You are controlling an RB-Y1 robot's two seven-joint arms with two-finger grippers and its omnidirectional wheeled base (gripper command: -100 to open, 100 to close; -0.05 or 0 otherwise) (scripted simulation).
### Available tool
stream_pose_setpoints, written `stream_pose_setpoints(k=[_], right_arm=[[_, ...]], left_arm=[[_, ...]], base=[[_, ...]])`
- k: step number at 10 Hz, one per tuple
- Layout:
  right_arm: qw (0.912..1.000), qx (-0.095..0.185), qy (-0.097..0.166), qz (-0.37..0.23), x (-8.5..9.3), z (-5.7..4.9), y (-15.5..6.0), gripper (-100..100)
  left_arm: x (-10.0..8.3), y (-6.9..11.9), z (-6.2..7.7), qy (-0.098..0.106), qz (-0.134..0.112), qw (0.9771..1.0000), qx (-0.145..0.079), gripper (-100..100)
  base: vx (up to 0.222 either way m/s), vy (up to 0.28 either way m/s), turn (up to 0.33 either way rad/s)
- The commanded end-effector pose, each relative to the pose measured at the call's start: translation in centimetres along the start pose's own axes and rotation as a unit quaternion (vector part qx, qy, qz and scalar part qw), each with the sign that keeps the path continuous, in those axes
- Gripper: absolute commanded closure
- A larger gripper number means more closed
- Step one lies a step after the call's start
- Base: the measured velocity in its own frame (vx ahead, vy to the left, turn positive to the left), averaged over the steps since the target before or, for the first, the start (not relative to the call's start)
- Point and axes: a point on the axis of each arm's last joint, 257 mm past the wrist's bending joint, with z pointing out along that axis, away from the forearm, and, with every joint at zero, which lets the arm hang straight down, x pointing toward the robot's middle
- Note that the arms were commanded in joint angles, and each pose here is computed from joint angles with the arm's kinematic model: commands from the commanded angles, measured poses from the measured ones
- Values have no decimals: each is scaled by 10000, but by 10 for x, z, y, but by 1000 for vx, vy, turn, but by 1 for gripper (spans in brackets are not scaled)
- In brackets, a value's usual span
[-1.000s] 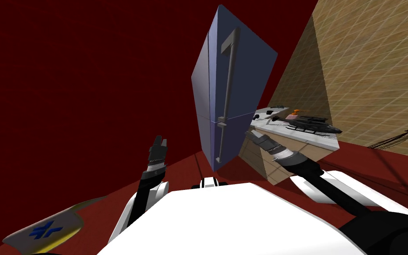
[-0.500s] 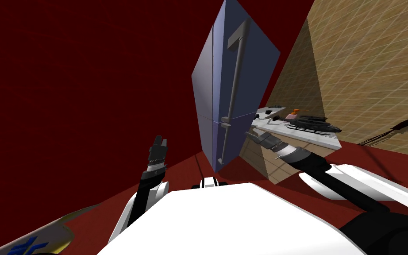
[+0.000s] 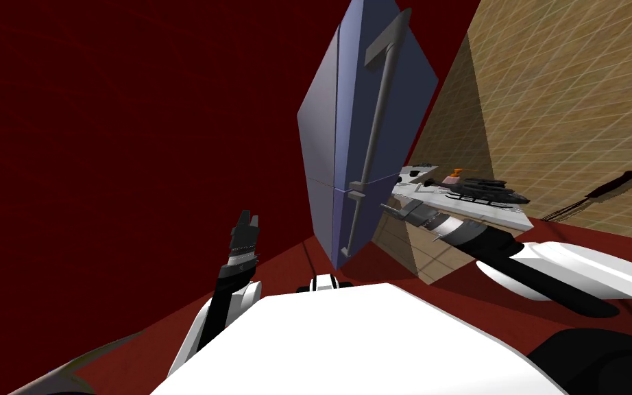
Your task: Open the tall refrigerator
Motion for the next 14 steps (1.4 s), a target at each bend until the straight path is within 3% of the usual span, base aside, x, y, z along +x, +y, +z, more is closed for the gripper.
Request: stream_pose_setpoints(k=[1, 2, 4, 9, 13, 14], right_arm=[[9973, -69, 235, -694, -3, 5, -11, -100], [9970, -114, 249, -719, -3, 7, -9, -100], [9904, -192, 411, -1302, -9, 12, -16, -100], [9657, -493, 634, -2471, -23, 32, -20, -100], [9487, -661, 678, -3015, -32, 43, -18, -100], [9520, -631, 734, -2902, -26, 39, -19, -100]], left_arm=[[0, 0, 0, 0, 0, 10000, 0, 0], [0, 0, 0, 0, 0, 10000, 0, 0], [0, 0, 0, 0, 0, 10000, 0, 0], [0, 0, 0, 0, 0, 10000, 0, 0], [0, 0, 0, 0, 0, 10000, 0, 0], [0, 0, 0, 0, 0, 10000, 0, 0]], base=[[48, 102, -99], [41, 81, -29], [53, 85, -56], [52, 101, -71], [24, 51, -46], [-3, 13, -51]])
